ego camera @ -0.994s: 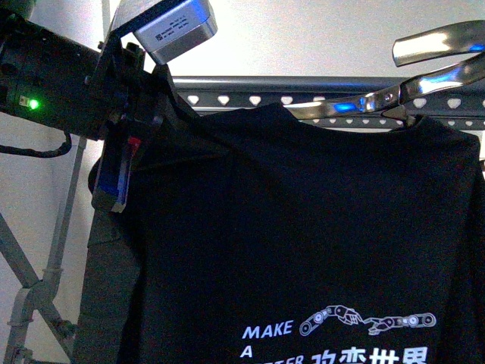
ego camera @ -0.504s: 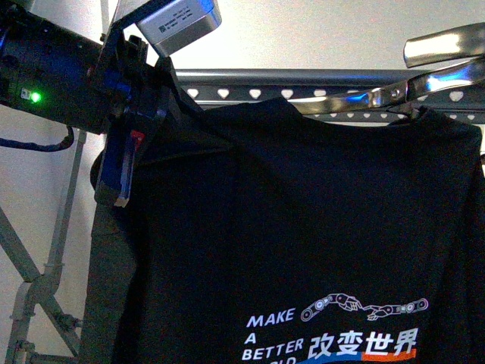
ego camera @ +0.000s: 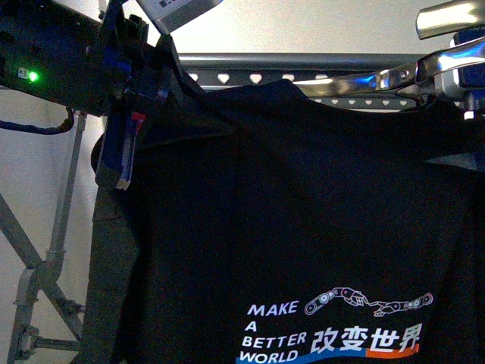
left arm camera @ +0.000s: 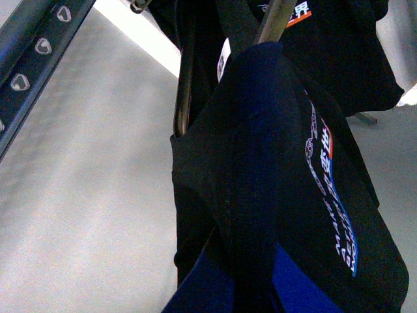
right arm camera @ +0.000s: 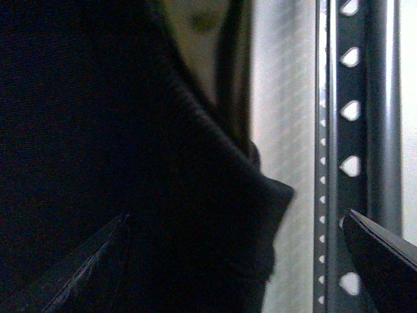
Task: Hang clothes on hanger
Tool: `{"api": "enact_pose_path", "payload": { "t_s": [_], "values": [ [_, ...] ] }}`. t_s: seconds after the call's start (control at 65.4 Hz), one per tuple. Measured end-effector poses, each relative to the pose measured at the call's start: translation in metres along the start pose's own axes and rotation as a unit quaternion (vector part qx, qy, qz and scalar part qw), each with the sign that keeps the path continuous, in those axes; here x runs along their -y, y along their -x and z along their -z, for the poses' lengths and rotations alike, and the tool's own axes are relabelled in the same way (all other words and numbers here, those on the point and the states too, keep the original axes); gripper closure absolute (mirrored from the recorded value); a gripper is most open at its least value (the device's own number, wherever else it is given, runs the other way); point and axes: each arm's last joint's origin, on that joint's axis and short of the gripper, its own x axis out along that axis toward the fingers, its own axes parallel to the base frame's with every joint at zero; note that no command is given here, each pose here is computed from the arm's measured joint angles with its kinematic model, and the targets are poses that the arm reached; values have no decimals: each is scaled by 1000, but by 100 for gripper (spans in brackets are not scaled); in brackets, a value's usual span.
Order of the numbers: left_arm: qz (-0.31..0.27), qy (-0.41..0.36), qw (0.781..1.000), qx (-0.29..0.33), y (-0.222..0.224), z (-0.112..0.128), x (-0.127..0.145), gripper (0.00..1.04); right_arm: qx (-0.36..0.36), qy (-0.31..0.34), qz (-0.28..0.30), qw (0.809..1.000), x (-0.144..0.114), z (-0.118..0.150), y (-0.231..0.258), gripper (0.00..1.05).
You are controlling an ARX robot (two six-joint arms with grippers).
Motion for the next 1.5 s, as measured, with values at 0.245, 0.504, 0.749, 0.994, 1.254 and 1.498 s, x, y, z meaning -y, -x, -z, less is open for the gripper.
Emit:
{"api": "enact_pose_path", "payload": {
  "t_s": [0.245,0.504,0.749,0.994,1.254,1.498],
  "values": [
    [0,0,1000,-1,0,0,0,101,-8,-23,12,1000,-5,8,-19,8],
    [0,0,1000,-1,0,0,0,101,-12,-27,44,999,4,9,-18,42],
    [-1,-1,1000,0,0,0,0,101,-18,-39,61,997,5,11,-15,86],
    [-2,-5,1000,5,1,-2,-2,69,-14,-38,50,998,-17,14,-7,96],
    [-2,-5,1000,6,1,-2,-2,26,-21,-79,10,997,-51,28,11,97],
    [-3,-5,1000,5,1,-2,-2,7,-64,-100,-41,992,-79,44,25,97]
  ]
}}
